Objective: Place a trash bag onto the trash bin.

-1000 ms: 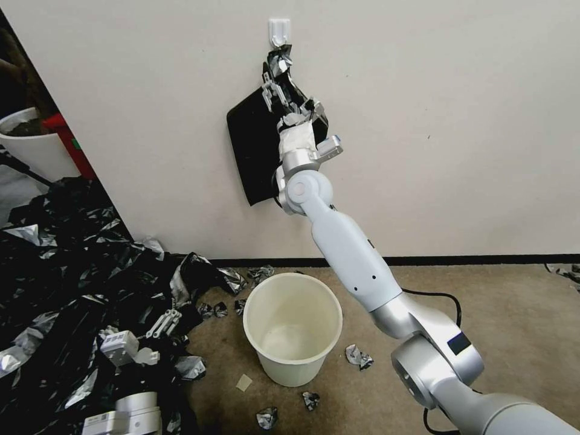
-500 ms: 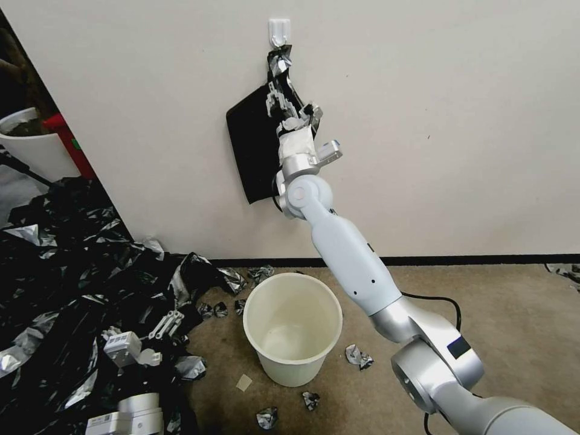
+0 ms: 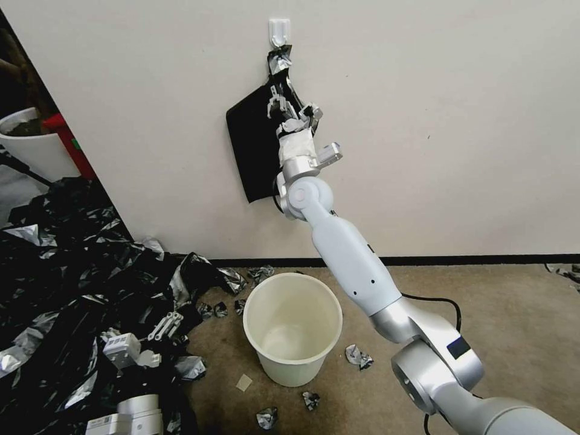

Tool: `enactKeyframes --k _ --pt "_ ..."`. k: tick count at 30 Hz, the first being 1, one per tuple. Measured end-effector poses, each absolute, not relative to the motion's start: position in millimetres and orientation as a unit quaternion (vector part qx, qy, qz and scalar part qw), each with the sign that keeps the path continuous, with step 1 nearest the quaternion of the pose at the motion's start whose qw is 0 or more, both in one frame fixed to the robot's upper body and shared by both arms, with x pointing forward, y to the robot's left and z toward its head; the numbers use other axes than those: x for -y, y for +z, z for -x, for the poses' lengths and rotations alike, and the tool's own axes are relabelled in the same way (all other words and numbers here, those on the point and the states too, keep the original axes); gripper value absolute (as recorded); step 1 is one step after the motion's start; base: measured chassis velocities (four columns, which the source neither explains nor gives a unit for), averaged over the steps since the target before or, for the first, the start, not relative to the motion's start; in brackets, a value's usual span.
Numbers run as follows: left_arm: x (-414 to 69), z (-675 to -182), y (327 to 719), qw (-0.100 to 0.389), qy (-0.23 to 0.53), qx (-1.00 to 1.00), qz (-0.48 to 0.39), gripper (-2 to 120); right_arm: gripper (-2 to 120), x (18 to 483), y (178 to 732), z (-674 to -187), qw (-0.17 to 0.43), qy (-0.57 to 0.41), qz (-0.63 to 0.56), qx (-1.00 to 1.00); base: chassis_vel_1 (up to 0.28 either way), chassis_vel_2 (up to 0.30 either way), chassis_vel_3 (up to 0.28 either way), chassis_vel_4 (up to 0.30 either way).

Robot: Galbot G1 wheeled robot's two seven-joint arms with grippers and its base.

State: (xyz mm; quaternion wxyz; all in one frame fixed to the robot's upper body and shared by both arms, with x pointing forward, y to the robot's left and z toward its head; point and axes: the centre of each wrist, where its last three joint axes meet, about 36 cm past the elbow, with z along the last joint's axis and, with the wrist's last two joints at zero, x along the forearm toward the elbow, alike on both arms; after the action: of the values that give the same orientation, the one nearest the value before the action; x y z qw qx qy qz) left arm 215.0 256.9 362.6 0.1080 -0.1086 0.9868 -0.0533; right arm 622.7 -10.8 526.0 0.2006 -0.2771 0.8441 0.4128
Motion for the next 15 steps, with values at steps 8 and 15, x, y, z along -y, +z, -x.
enactKeyframes --k 8,15 --pt "-258 -215 360 0.106 -0.054 -0.987 0.110 100 26 2 501 -602 0.204 0.353 0.273 -0.871 0.000 0.000 0.000 0.000" --pt "-258 -214 360 0.107 -0.053 -0.987 0.111 100 50 10 499 -614 0.207 0.348 0.247 -0.880 0.000 0.000 0.000 0.000"
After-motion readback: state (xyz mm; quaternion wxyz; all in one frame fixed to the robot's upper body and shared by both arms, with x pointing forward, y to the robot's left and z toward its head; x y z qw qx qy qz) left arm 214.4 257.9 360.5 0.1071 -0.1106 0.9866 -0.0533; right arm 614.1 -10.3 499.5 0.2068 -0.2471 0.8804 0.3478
